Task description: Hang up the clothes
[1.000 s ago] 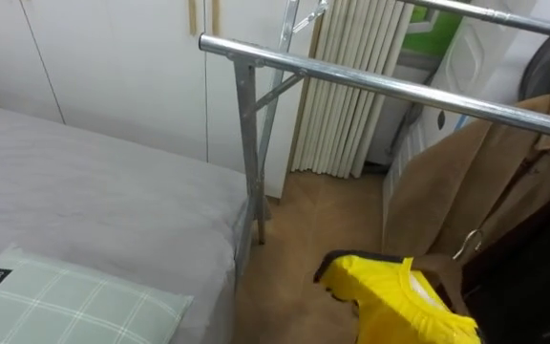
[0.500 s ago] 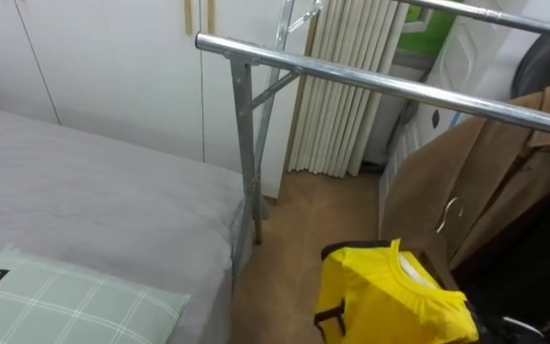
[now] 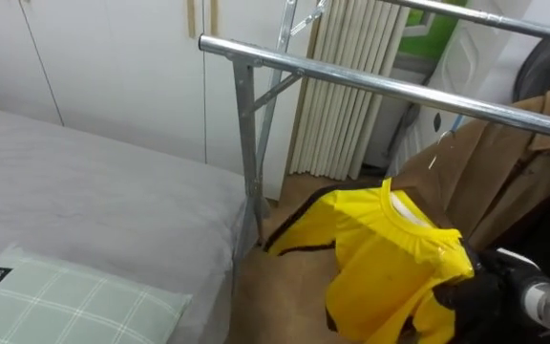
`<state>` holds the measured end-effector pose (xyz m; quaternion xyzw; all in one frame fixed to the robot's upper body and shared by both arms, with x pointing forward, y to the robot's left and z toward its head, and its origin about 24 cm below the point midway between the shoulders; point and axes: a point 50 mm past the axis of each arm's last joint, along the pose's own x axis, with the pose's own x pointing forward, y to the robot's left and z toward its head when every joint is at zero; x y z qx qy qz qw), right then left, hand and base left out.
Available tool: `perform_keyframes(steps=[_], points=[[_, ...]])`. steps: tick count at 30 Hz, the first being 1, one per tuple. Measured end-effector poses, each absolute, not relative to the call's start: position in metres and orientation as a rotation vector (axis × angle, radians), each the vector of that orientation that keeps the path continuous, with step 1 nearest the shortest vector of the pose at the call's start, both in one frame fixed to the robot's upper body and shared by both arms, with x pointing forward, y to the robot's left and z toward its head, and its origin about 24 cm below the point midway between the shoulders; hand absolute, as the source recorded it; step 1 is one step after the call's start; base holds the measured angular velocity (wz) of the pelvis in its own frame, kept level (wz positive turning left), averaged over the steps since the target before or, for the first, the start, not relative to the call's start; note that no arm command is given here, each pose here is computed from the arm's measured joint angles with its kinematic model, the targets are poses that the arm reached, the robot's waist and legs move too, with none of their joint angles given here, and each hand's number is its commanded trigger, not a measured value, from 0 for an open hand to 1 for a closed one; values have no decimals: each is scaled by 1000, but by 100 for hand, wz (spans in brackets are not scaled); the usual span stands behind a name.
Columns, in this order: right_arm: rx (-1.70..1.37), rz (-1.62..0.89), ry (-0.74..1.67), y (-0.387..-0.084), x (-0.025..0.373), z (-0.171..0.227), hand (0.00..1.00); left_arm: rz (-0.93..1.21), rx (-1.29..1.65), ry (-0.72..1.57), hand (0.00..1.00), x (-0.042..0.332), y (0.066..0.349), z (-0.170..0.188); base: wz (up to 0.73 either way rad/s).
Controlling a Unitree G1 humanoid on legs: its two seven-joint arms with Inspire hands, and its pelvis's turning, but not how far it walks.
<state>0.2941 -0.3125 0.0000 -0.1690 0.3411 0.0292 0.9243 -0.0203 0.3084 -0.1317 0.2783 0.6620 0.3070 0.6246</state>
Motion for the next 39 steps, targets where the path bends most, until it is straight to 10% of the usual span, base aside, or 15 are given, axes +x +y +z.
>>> perform_keyframes(steps=[39], points=[[-683, 6, 428, -311, 324, 75, 100, 713, 648, 1531, 0, -30, 310, -129, -2]])
